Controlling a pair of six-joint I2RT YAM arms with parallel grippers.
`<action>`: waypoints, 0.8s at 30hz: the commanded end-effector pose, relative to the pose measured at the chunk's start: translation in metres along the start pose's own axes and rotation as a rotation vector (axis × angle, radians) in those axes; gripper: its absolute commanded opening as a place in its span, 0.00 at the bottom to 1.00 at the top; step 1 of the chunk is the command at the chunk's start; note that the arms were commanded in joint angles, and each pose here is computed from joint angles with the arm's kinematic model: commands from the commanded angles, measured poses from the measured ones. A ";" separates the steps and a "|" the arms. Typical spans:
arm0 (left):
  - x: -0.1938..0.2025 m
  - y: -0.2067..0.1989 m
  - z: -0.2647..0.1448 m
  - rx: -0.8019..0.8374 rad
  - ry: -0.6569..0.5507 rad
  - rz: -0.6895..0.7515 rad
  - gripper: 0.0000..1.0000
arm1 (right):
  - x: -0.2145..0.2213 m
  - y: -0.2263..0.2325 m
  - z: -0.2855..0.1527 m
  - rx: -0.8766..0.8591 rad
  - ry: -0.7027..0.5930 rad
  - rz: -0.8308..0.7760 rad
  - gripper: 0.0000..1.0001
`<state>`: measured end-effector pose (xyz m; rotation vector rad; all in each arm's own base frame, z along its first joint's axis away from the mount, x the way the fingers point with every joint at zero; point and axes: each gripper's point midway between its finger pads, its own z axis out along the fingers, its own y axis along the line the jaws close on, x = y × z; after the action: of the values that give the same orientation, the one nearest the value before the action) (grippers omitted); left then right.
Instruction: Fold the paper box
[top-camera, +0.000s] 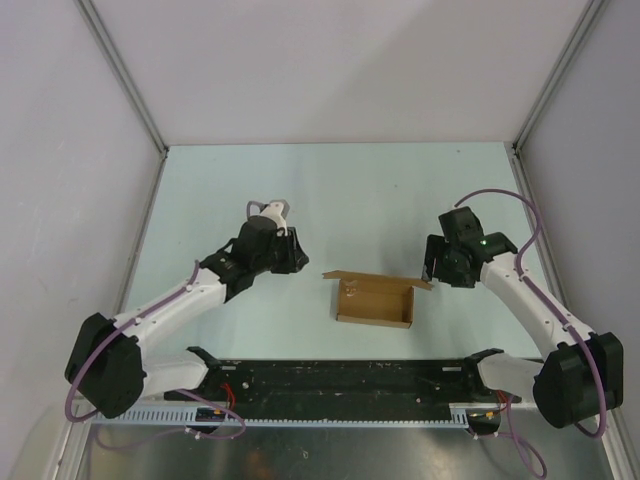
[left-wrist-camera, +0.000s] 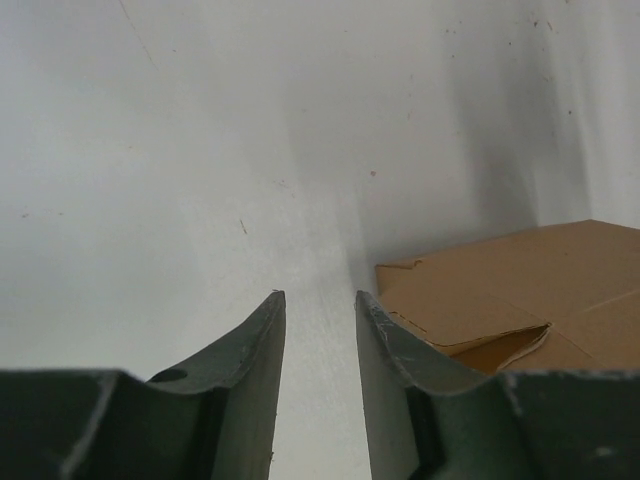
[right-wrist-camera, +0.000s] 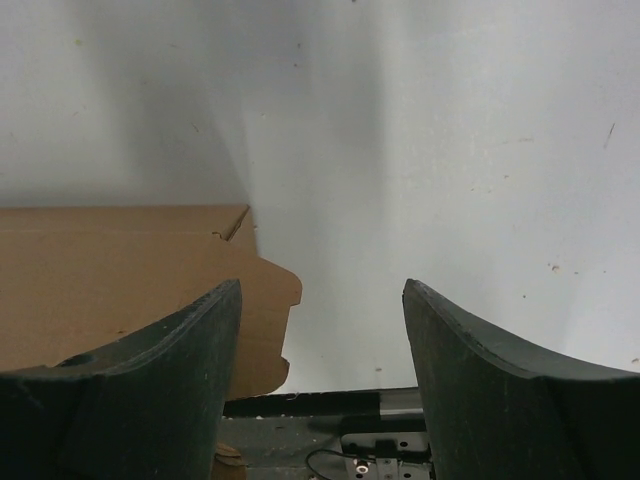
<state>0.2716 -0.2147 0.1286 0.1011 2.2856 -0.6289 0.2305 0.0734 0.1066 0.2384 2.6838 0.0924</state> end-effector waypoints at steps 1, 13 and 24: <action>-0.024 -0.021 -0.002 0.079 -0.044 0.026 0.39 | -0.011 0.003 -0.009 -0.002 -0.039 0.019 0.71; -0.032 -0.022 -0.019 0.090 -0.106 0.038 0.41 | -0.089 0.004 -0.133 -0.186 -0.640 0.012 0.80; -0.026 -0.022 -0.025 0.107 -0.109 0.033 0.42 | -0.043 0.054 -0.140 -0.479 -0.528 -0.433 0.89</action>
<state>0.2678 -0.2192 0.1599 0.1302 2.1960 -0.7050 0.2284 0.1017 0.2838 -0.2019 1.9578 0.4403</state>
